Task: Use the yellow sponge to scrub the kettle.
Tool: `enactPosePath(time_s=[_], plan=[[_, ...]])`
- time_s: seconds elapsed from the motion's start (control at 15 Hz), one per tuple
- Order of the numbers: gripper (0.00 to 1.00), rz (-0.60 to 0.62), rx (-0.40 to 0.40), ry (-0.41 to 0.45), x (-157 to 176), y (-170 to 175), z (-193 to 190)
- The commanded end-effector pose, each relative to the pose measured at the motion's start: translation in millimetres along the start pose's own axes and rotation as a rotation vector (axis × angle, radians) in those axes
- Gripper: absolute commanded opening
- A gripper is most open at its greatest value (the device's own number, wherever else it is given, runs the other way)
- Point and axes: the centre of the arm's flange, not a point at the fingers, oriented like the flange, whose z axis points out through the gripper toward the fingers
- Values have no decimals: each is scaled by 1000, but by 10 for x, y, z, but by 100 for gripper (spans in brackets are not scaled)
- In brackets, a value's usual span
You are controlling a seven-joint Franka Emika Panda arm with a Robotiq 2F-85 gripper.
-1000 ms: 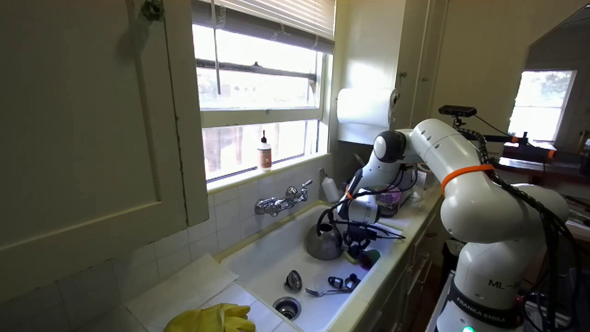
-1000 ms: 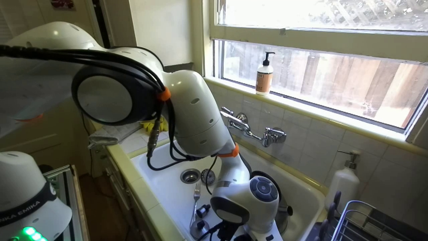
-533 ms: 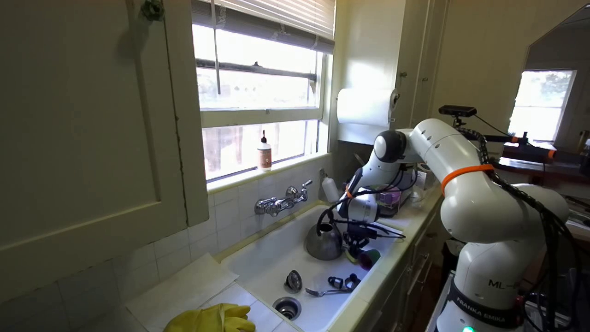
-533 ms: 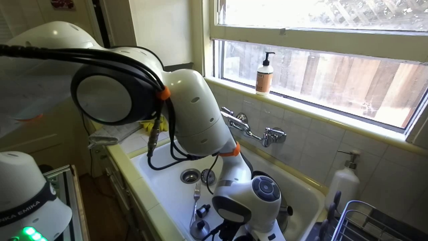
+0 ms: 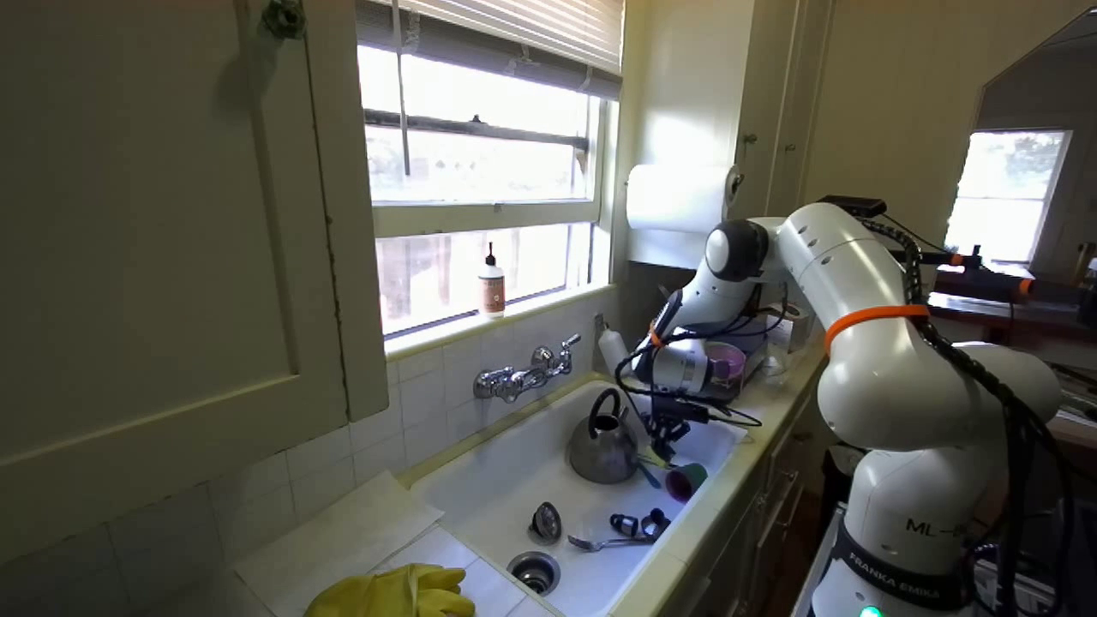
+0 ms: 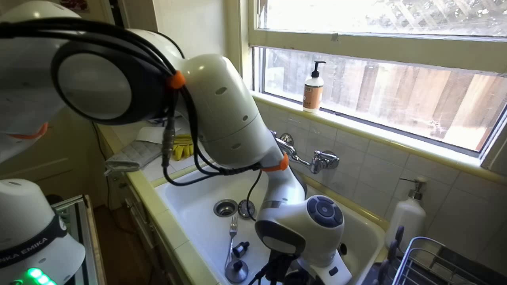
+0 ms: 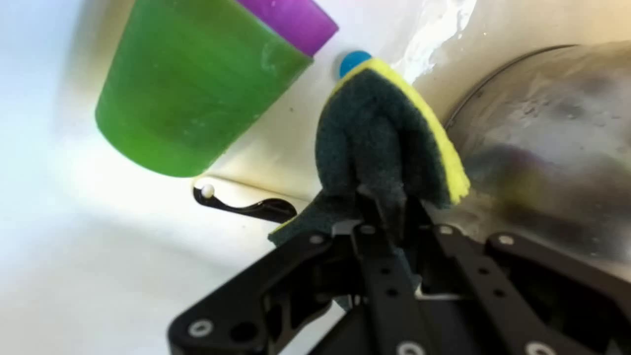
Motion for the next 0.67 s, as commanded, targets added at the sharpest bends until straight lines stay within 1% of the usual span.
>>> enactPosePath(time_s=[0.0, 0.33, 0.6], plan=[[4, -79, 25, -24, -185, -1, -580], [4, -226, 63, -21, -299, -104, -1132], [4, -295, 93, 44, -277, -134, -1498]])
